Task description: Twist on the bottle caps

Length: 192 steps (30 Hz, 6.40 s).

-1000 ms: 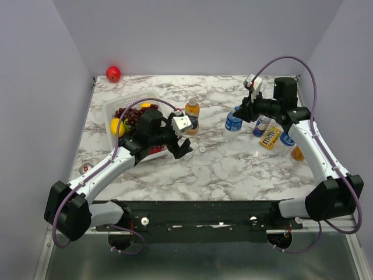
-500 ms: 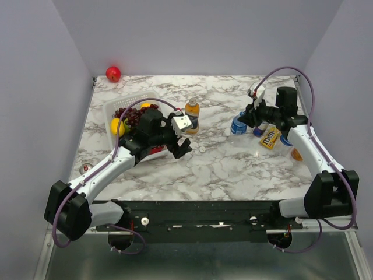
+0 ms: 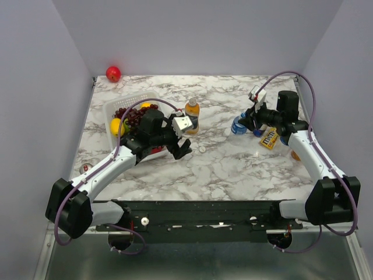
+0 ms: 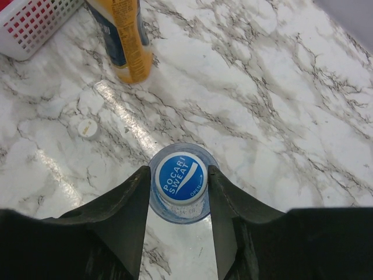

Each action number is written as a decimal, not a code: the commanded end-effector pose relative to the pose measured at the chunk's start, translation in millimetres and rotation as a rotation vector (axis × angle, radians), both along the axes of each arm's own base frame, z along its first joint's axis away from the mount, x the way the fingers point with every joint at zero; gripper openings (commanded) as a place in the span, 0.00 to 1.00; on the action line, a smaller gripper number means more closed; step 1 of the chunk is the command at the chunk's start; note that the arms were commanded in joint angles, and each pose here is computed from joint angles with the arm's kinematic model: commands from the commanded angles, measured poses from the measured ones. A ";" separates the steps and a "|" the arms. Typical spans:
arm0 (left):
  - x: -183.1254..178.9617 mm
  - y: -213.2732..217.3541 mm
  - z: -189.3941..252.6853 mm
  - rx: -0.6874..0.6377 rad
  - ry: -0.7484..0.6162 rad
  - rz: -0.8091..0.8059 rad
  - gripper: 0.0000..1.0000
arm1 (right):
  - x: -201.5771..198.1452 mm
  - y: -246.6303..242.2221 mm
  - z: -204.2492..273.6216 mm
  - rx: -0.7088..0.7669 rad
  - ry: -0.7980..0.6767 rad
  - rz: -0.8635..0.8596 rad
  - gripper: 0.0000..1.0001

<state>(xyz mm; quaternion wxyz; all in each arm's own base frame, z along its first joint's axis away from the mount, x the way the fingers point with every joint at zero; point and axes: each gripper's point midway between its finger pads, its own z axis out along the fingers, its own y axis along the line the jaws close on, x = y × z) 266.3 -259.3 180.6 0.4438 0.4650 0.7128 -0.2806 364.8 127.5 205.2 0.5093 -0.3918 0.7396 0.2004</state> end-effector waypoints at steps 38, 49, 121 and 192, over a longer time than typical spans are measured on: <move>28.1 63.0 27.5 -0.012 -0.043 0.248 0.99 | 37.8 146.7 74.3 0.145 -0.107 0.292 0.93; 16.6 92.2 27.6 0.032 -0.052 0.286 0.99 | 85.5 213.9 44.8 0.168 -0.070 0.299 0.96; -1.9 39.4 38.2 -0.125 -0.074 -0.007 0.29 | -7.5 154.8 64.2 0.078 -0.019 0.504 0.70; 26.1 97.1 28.7 -0.202 -0.059 0.256 0.00 | -69.5 149.8 -126.7 -0.655 0.084 0.931 0.30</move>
